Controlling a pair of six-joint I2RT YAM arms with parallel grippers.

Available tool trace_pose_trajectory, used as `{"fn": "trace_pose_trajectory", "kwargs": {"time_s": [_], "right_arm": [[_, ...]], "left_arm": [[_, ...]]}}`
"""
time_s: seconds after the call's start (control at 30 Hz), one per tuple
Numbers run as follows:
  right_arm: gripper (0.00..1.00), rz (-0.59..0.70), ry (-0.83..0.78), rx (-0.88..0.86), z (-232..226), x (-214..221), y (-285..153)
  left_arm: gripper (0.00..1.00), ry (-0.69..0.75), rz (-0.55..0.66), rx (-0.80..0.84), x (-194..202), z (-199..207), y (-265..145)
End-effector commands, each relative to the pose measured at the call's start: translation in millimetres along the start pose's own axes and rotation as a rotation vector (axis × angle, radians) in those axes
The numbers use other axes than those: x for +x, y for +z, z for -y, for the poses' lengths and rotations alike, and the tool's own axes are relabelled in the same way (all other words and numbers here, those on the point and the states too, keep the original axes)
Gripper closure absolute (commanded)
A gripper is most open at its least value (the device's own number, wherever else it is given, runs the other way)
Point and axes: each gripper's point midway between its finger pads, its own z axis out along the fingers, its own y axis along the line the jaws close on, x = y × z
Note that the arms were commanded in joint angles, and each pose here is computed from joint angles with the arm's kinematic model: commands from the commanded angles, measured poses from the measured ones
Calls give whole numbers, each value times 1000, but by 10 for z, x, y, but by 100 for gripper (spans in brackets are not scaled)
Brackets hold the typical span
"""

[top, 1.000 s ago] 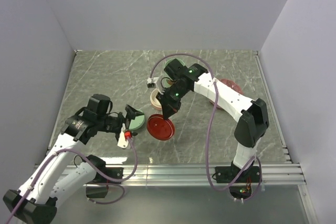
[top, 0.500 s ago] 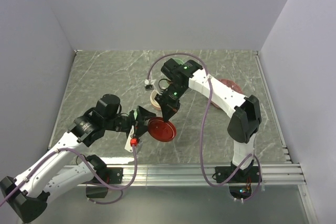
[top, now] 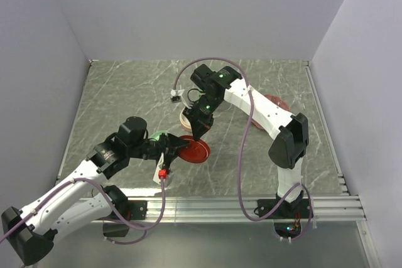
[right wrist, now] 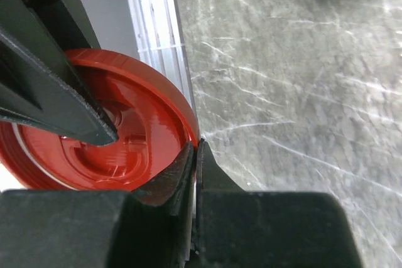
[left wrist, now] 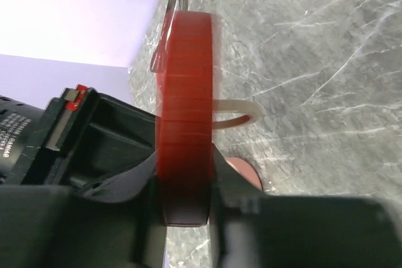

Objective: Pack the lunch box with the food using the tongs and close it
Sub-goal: Pass the lid of the lunch box from the right arm to the left

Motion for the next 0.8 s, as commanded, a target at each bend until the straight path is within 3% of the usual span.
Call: {"fn": "trace_pose_trajectory", "kwargs": {"time_s": [0.0, 0.1, 0.13, 0.23, 0.27, 0.4, 0.47, 0.5, 0.57, 0.7, 0.77], "right_arm": [[94, 4, -4, 41, -51, -30, -180], [79, 54, -22, 141, 62, -145, -336], [66, 96, -35, 177, 127, -237, -434], [44, 228, -37, 312, 332, -418, -874], [41, 266, -38, 345, 383, -449, -1016], [34, 502, -94, 515, 387, -487, -1871], [29, 561, -140, 575, 481, -377, -1996], [28, 600, -203, 629, 294, -319, -2142], [27, 584, -276, 695, 348, -140, -2075], [23, 654, -437, 827, 22, 60, -2243], [23, 636, -475, 798, -90, 137, -2188]], "left_arm": [[79, 34, 11, -42, -73, -160, -14], [91, 28, 7, -56, -80, -193, -24], [91, 21, 5, -53, -75, -182, -25], [93, 4, 2, -59, -89, -212, -44], [94, -7, 7, -64, -105, -233, -50], [94, -70, 12, -89, -149, -351, -79], [94, -75, 8, -93, -141, -387, -75], [94, -77, 6, -109, -155, -464, -91], [94, -133, 10, -118, -171, -524, -94], [93, -194, 19, -131, -199, -687, -89], [93, -206, 16, -135, -195, -719, -88]]}}
